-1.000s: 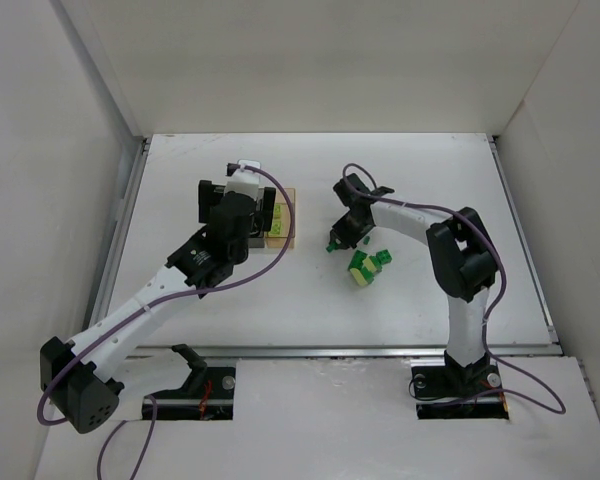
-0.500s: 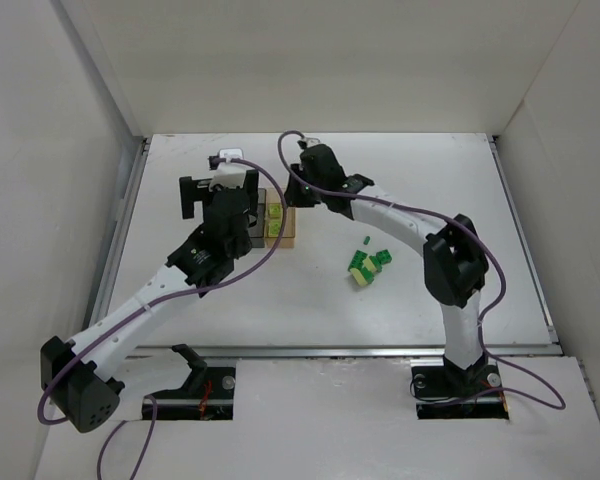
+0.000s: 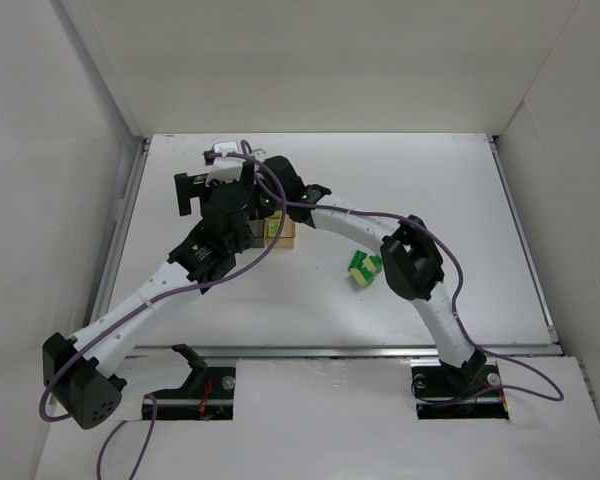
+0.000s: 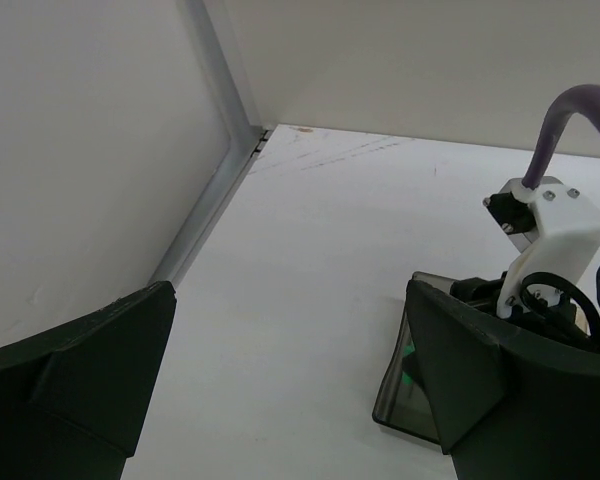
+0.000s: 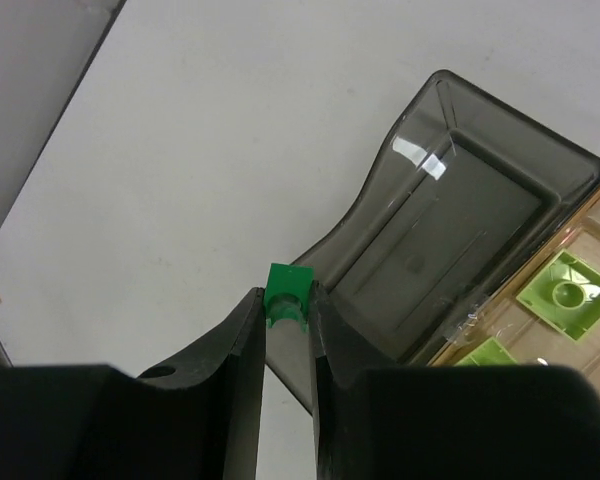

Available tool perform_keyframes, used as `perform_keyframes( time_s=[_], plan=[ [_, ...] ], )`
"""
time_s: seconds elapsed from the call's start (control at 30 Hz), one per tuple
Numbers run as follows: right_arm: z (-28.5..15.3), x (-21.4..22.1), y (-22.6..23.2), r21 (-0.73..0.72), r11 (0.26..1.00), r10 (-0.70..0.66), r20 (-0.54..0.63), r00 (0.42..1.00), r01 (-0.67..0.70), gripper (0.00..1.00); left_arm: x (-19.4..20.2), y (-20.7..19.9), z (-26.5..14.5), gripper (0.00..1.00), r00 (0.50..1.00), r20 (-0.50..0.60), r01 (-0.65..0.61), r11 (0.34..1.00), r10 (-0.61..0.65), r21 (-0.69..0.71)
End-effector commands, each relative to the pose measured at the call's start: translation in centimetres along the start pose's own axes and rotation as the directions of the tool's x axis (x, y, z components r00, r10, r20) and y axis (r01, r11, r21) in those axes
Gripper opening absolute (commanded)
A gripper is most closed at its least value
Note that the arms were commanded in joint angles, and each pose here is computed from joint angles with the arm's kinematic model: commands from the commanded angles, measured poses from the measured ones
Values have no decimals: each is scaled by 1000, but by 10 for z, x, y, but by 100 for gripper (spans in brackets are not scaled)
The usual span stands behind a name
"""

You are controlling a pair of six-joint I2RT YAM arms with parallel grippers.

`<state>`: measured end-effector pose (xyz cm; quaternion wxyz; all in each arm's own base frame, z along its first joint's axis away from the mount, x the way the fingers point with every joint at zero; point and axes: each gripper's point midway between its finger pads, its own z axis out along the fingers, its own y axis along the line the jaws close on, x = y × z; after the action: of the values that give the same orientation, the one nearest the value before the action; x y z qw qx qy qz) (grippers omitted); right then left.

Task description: Sort the legos into containers by color

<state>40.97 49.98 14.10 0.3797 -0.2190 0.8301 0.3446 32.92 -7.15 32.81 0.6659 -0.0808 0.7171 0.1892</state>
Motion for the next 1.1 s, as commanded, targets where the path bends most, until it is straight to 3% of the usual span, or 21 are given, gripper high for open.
perform_keyframes(
  time_s=[0.0,0.03,0.07,0.1,0.2,0.23,0.43,0.53,0.67,0.7,0.73,0.8,0.83,0.97,1.07],
  plan=[
    [-20,-52,9,12,999,-44,138,989,43,18,-21,5,0,100,997,32,73,997,-72,-14],
    [-19,-47,7,16,999,-43,129,991,41,25,-21,5,0,100,997,32,73,997,-72,-14],
    [-19,-46,9,1,997,-70,122,990,71,44,-22,3,0,100,996,33,81,997,-81,-5],
    [-20,-39,17,-50,994,-88,94,992,93,53,-16,2,0,100,998,24,64,998,-64,-5],
    [-29,-38,24,-75,992,-98,69,993,103,76,-15,1,0,100,998,20,55,998,-56,4],
    [-29,-35,22,-72,992,-96,58,994,100,79,-15,1,0,100,998,20,55,998,-56,5],
    [-60,-59,35,-72,990,-110,100,989,118,80,-14,-3,-1,100,999,17,47,999,-48,26],
    [-94,-82,20,-14,997,-77,125,989,79,80,-12,-13,-3,100,999,12,29,996,-30,83],
    [-157,-87,-52,155,986,48,92,995,-62,83,0,-35,-9,100,999,-18,-41,972,46,230],
    [-178,-87,-91,232,965,102,98,990,-123,83,8,-39,-10,100,997,-41,-53,968,65,245],
    [-189,-59,-119,305,938,157,49,986,-165,83,7,-41,-11,100,997,-46,-42,966,56,255],
    [-238,-40,-164,457,862,217,57,975,-218,83,12,-45,-10,100,996,-58,-48,963,66,266],
    [-248,-5,-184,523,821,262,9,965,-228,85,15,-48,-9,100,996,-65,-47,963,67,267],
    [-290,55,-223,654,717,352,-41,935,-241,85,17,-59,-9,100,994,-67,-61,949,86,309],
    [-298,84,-236,671,692,412,-62,909,-268,74,18,-63,-10,100,994,-63,-68,941,94,333]
  ],
)
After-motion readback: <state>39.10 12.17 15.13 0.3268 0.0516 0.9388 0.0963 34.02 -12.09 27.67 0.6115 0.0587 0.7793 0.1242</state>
